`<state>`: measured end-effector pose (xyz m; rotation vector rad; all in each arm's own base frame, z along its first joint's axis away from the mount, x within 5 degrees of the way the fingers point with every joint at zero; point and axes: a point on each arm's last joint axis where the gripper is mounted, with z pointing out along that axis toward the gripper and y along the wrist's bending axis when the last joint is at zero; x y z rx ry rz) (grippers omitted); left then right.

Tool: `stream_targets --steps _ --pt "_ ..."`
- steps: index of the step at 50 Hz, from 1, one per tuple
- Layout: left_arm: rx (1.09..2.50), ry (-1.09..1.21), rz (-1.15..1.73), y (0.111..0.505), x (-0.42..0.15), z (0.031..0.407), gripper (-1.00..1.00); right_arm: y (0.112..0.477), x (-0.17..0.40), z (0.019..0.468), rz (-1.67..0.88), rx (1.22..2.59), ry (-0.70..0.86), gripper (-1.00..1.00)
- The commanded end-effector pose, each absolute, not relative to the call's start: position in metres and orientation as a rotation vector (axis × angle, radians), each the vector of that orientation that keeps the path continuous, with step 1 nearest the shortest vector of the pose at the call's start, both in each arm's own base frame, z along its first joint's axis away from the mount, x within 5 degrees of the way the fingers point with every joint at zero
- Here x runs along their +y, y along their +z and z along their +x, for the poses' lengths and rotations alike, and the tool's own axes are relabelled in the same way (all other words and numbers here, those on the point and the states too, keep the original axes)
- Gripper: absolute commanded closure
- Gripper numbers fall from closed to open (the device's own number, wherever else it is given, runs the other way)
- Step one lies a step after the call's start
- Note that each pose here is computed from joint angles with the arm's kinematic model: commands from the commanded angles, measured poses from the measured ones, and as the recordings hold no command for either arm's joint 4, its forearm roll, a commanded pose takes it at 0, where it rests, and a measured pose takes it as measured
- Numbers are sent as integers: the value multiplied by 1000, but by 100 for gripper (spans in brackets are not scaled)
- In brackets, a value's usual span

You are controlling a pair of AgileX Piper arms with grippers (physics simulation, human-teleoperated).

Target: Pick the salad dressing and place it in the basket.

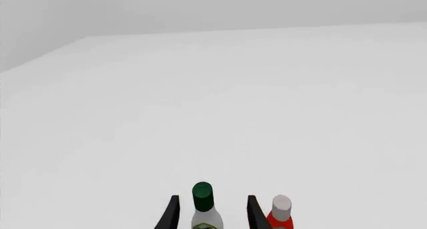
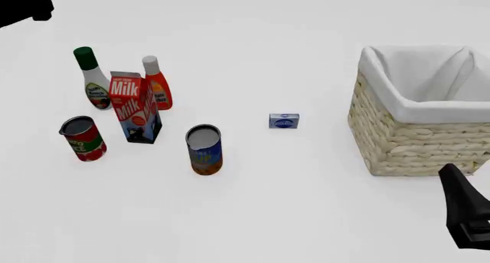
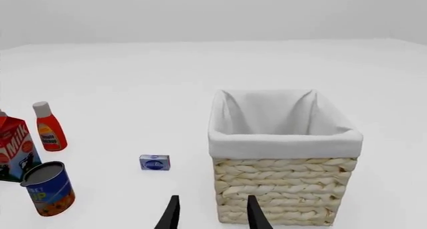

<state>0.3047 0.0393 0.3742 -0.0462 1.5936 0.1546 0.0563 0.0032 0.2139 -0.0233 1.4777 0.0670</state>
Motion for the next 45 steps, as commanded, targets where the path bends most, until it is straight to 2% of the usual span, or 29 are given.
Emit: stream_targets --steps 1,22,45 --pt "1632 175 -60 380 52 345 -100 214 3 56 -24 1478 73 -100" --pt "1739 177 -111 358 78 417 -100 214 4 57 -41 1482 82 -100" --pt "1888 182 -155 320 102 466 -100 215 6 60 -57 1483 88 -100"
